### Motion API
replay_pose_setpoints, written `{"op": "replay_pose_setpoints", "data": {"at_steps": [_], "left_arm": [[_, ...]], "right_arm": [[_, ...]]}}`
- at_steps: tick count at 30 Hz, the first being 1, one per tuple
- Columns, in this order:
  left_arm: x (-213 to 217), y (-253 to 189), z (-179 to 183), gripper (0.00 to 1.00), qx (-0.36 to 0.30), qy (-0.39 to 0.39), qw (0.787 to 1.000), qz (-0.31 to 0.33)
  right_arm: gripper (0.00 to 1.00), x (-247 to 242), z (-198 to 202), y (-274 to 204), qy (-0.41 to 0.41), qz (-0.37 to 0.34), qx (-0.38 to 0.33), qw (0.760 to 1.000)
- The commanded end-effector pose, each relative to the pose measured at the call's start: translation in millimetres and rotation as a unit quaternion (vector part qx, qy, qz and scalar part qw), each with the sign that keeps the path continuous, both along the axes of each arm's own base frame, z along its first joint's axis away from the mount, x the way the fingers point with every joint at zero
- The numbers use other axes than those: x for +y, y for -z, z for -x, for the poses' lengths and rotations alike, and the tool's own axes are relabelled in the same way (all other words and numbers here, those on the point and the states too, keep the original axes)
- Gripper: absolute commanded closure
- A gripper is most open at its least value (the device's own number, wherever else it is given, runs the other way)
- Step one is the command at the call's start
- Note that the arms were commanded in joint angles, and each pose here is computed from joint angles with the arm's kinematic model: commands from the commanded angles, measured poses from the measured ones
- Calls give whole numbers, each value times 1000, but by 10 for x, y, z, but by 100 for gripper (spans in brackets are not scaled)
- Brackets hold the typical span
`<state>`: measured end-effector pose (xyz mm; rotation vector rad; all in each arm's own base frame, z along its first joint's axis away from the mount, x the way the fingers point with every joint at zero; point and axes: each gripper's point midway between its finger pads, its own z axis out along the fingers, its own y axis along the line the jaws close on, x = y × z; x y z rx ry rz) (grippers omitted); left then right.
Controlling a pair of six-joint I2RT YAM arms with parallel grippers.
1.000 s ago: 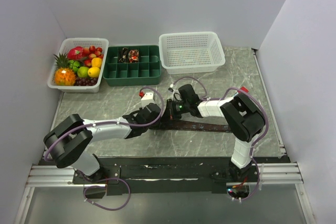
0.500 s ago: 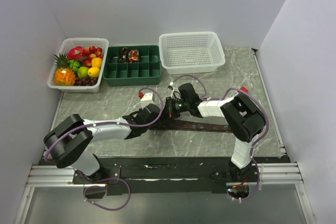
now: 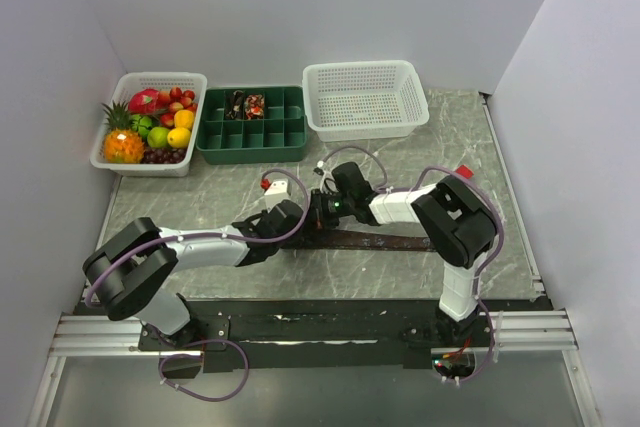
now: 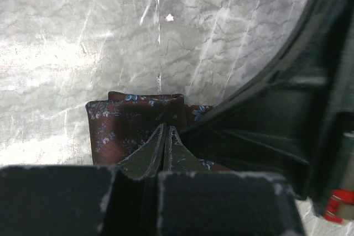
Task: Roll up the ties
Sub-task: Roll the tie at the center of the board.
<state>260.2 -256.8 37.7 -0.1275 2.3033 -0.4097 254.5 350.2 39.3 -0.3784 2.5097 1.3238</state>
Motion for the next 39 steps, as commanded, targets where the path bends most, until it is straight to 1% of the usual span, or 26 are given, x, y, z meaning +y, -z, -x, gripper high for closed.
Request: {"op": "replay_pose_setpoints", "data": {"at_steps": [1,5,10,12,14,15,21,23,27,34,39], "left_arm": [[-143,-209,-57,99,-20,0,999,47],[-102,-329,-60,99,-29,-4,999,46],[9,-476,-42,93,-44,-13,998,46],[82,-502,-22,93,-48,-22,998,46],[114,-530,0,96,-51,-23,997,53],[147,-486,20,99,-47,-24,997,51],[243,-322,151,99,-22,-26,998,47],[231,-319,201,99,-15,-23,998,60],[286,-189,299,99,1,-24,998,66],[215,15,345,99,20,-15,997,77],[176,123,318,99,34,-19,997,62]], "right_arm": [[100,81,-22,102,-2,22,-9,1000],[100,51,-44,123,5,32,-10,999],[100,49,-56,146,7,38,-8,999],[100,53,-43,162,6,39,-7,999],[100,58,-45,170,6,39,-6,999],[100,63,-41,174,5,39,-6,999],[100,57,-57,191,9,45,-3,999],[100,57,-70,193,10,47,-2,999],[100,79,-80,175,12,48,-3,999],[100,130,-113,41,10,32,-13,999],[100,101,-140,124,14,64,-15,998]]}}
